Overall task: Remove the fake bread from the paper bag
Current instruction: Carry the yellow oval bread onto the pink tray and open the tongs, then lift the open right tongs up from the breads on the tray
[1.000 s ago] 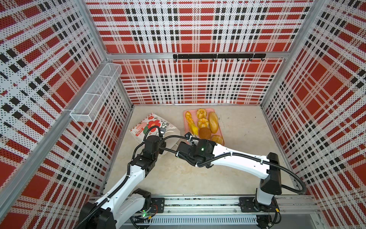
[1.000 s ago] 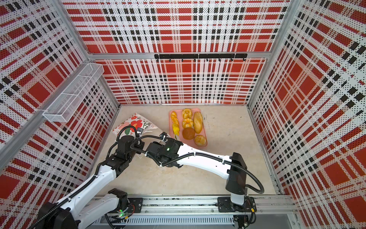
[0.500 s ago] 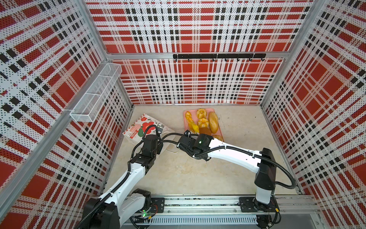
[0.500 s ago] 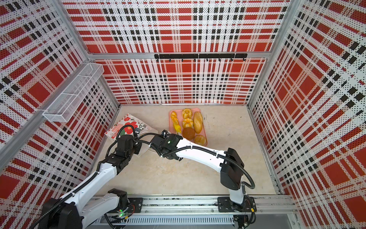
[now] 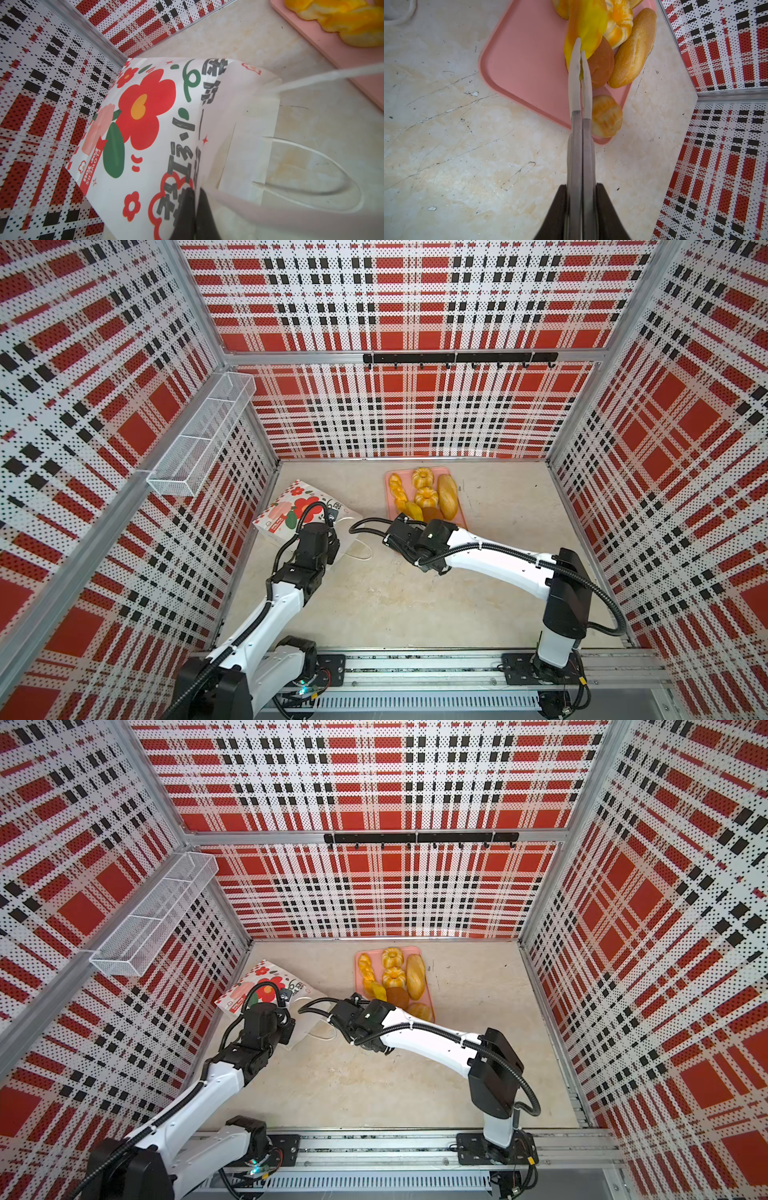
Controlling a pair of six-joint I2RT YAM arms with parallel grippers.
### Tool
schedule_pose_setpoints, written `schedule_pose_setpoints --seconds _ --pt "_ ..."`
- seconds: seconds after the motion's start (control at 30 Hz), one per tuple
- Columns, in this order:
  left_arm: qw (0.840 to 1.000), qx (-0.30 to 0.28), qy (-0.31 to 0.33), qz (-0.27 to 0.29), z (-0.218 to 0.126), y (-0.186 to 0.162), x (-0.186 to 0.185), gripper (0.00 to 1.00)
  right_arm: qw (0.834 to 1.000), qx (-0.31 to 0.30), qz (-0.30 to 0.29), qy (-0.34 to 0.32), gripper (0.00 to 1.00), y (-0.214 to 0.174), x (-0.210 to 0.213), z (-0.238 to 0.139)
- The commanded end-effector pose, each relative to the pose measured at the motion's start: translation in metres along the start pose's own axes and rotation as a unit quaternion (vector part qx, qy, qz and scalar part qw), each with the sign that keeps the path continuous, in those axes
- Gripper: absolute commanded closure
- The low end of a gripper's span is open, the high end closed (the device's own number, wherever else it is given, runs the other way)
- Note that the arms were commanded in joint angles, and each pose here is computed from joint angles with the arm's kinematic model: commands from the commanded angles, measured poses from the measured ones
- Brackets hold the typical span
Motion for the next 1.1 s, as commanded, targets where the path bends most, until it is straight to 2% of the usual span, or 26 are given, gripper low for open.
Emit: schedule_pose_setpoints --seconds 0.0,0.47,0.57,0.77,0.83,0.97,1.07 --pt "1.0 -0.006 0.016 -0.021 -0.005 0.0 0.009 1.0 1.0 -0.017 -0.011 -0.012 1.0 0.01 0.002 0.0" --pt "0.999 -0.003 0.026 -0.033 -0.004 -0.001 0.015 1.0 0.994 0.007 -0.091 -0.061 1.0 0.004 0.042 0.01" --pt "0.999 -0.004 0.023 -0.032 -0.004 -0.001 0.014 1.0 0.995 0.01 -0.091 -0.049 0.87 0.001 0.047 0.009" --pt "0.999 -0.003 0.02 -0.031 -0.003 0.0 0.013 1.0 0.997 0.006 -0.072 -0.02 0.7 -0.001 0.048 0.001" --pt "0.999 -0.004 0.017 -0.031 -0.003 0.0 0.012 1.0 0.998 0.001 -0.064 0.011 0.64 -0.001 0.055 -0.002" --pt "0.999 -0.004 0.016 -0.03 -0.003 0.0 0.012 1.0 0.998 0.0 -0.044 0.045 0.56 -0.002 0.059 -0.003" --pt "0.999 -0.004 0.015 -0.029 -0.003 0.0 0.011 1.0 0.998 -0.002 -0.027 0.06 0.54 -0.003 0.058 -0.006"
Point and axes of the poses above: each gripper's point midway between its finger pads, its own z axis out along the fingers, its own x axis along the line the jaws close on, y = z × x, the point moved 1 cm from there along -z, back along the fingers, and after that the axes turned 4 degrees about -z, right-handed, at the moved point
